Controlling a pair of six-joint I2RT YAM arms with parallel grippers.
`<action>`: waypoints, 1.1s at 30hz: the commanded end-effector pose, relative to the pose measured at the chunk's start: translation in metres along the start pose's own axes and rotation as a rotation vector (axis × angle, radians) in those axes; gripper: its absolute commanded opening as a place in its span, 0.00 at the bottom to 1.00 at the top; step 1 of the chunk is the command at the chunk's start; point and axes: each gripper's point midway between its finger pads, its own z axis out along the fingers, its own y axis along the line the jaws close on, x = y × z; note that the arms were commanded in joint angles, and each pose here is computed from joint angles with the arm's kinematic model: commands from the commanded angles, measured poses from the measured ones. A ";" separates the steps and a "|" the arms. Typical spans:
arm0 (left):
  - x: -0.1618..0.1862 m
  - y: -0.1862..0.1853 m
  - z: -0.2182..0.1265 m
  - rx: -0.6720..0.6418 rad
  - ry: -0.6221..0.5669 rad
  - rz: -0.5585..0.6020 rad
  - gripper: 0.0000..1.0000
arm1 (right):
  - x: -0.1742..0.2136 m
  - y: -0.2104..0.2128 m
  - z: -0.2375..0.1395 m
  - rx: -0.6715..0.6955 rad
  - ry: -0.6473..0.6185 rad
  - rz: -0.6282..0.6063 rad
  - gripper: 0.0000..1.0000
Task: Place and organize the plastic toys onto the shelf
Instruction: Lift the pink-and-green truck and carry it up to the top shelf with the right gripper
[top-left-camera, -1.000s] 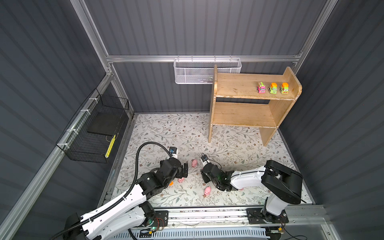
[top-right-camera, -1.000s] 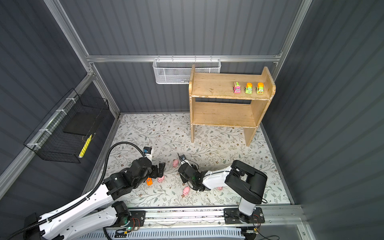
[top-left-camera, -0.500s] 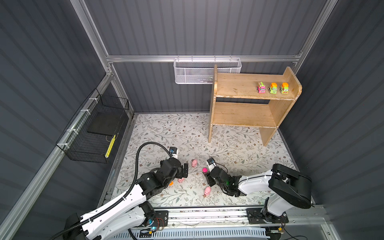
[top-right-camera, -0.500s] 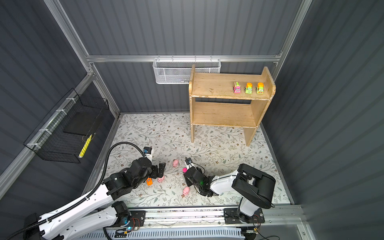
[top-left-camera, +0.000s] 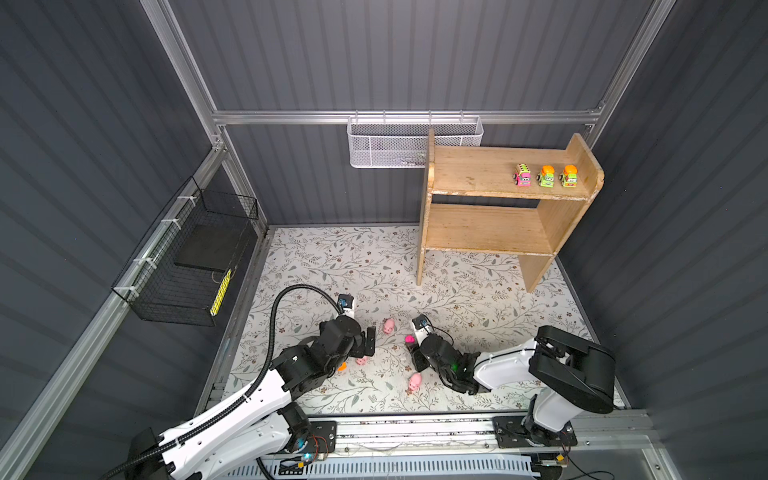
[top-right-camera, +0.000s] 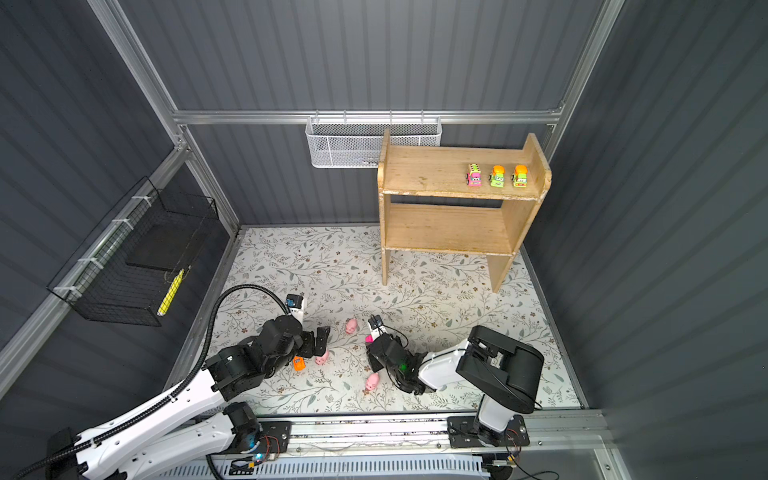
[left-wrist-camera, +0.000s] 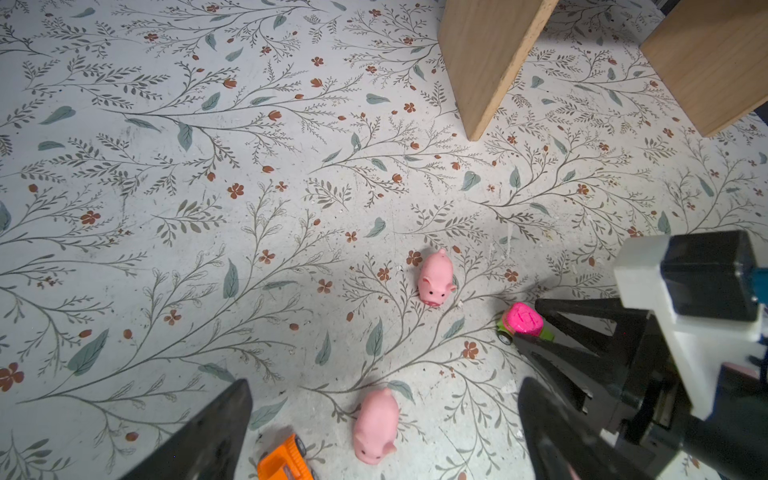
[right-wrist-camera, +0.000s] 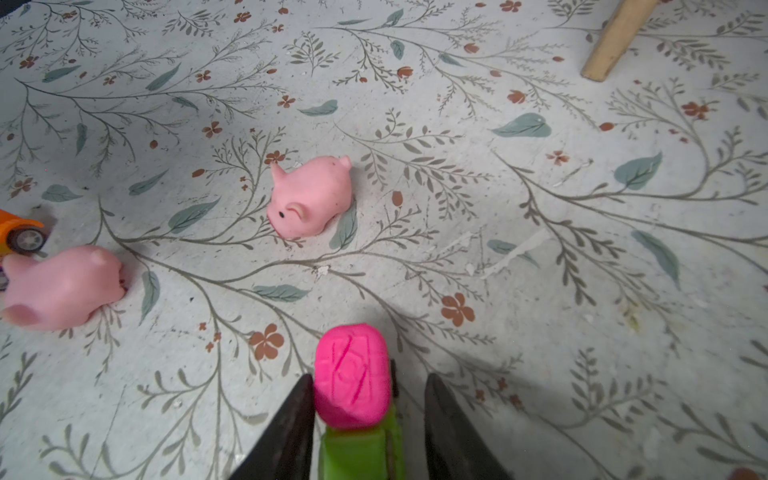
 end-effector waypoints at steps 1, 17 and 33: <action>-0.005 0.000 -0.004 0.000 0.006 0.006 1.00 | 0.006 -0.002 0.001 0.009 -0.005 -0.010 0.44; -0.018 -0.008 -0.006 0.014 0.000 0.022 1.00 | -0.030 -0.010 -0.024 0.060 -0.054 -0.028 0.29; -0.043 -0.045 -0.007 0.146 0.002 0.117 1.00 | -0.150 -0.034 -0.112 0.207 -0.165 -0.096 0.30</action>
